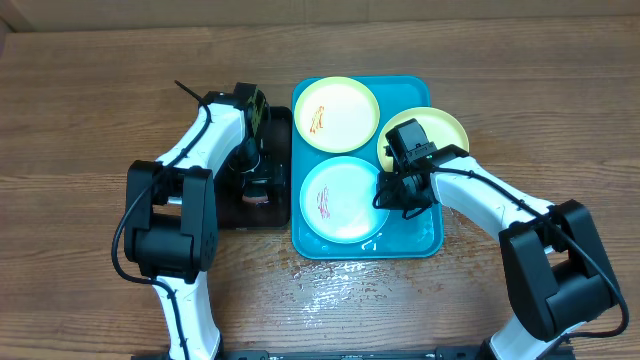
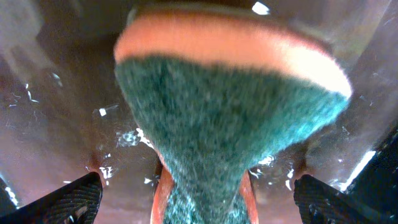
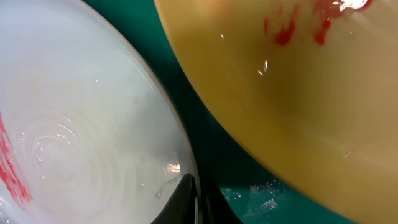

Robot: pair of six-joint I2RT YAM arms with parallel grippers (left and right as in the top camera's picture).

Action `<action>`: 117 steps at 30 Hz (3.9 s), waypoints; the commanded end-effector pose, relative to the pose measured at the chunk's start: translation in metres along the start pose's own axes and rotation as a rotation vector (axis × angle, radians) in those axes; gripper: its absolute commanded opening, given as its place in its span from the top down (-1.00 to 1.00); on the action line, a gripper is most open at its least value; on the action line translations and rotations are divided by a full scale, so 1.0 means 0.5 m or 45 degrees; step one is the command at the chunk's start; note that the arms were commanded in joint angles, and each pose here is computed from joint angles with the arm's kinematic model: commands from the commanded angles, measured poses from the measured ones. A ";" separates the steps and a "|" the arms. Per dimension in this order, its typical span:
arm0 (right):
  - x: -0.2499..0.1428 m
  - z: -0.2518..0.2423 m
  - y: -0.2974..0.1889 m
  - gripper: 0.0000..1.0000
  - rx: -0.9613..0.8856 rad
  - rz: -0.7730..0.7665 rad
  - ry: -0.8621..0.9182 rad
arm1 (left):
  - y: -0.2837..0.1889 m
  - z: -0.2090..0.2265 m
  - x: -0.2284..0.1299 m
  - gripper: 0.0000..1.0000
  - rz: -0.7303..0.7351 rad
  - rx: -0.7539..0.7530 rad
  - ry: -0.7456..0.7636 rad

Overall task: Clean dirty plates on tray and stack at the side
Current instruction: 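Grasp the green-orange sponge with the left gripper and lift it, then scrub the pale blue plate with the sponge in the left gripper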

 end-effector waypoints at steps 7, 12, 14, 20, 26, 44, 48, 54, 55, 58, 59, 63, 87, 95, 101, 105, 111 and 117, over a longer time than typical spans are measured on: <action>0.003 -0.010 0.002 0.88 -0.038 -0.016 -0.003 | -0.010 -0.012 0.052 0.07 -0.163 0.000 0.030; 0.003 -0.010 0.002 0.88 -0.038 -0.015 -0.004 | -0.009 -0.015 0.052 0.92 -0.166 -0.001 0.030; 0.003 -0.010 0.002 0.88 -0.038 -0.015 -0.004 | -0.009 -0.014 0.049 0.91 -0.157 0.001 0.030; 0.003 -0.010 0.002 0.88 -0.038 -0.016 -0.005 | -0.042 -0.010 0.031 0.91 -0.127 0.005 0.029; 0.003 -0.010 0.002 0.77 -0.038 -0.016 -0.004 | -0.131 -0.011 0.033 0.91 -0.228 -0.010 0.084; -0.003 -0.013 0.002 0.63 -0.046 0.001 -0.001 | -0.030 0.009 0.017 0.57 -0.194 0.053 0.096; -0.003 -0.013 0.002 0.63 -0.046 0.002 -0.002 | -0.036 0.010 0.012 -0.29 -0.178 0.056 0.097; -0.005 -0.014 0.002 0.62 -0.048 0.005 -0.001 | -0.056 0.010 0.002 0.14 -0.141 0.057 0.096; -0.005 -0.014 0.002 0.62 -0.048 0.005 -0.001 | -0.056 0.009 0.001 0.07 -0.139 0.052 0.097; -0.005 -0.013 0.002 0.61 -0.048 0.005 0.000 | -0.047 0.011 -0.001 0.00 -0.134 0.056 0.098; -0.005 -0.013 0.002 0.61 -0.048 0.006 -0.001 | -0.041 0.013 -0.001 0.00 -0.138 0.065 0.097; -0.005 -0.013 0.002 0.61 -0.048 0.006 -0.001 | 0.001 0.016 -0.006 0.12 -0.146 0.067 0.097; -0.005 -0.014 0.002 0.61 -0.049 0.007 0.000 | -0.208 -0.067 0.040 0.92 -0.269 -0.070 0.133; -0.005 -0.013 0.002 0.61 -0.048 0.006 -0.001 | -0.201 -0.256 0.009 0.91 -0.285 -0.331 0.287; -0.006 -0.014 0.002 0.61 -0.050 0.009 0.000 | -0.112 -0.360 -0.016 0.92 -0.179 -0.368 0.234; -0.006 -0.014 0.002 0.61 -0.050 0.009 0.000 | -0.037 -0.380 -0.036 0.92 -0.055 -0.327 0.200; -0.006 -0.014 0.002 0.61 -0.050 0.009 0.000 | 0.020 -0.337 -0.041 0.92 0.024 -0.175 0.164; -0.006 -0.014 0.002 0.61 -0.049 0.009 0.000 | 0.015 -0.240 -0.007 0.92 -0.083 0.148 0.145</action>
Point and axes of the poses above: each gripper's point midway between its finger pads, its own y axis out along the fingers, its own z axis along the line the jaws close on, x = y × z, the point moved 1 cm from there along -y, back along the fingers, and after that the axes turned 2 degrees about y, right-handed, at the moved point
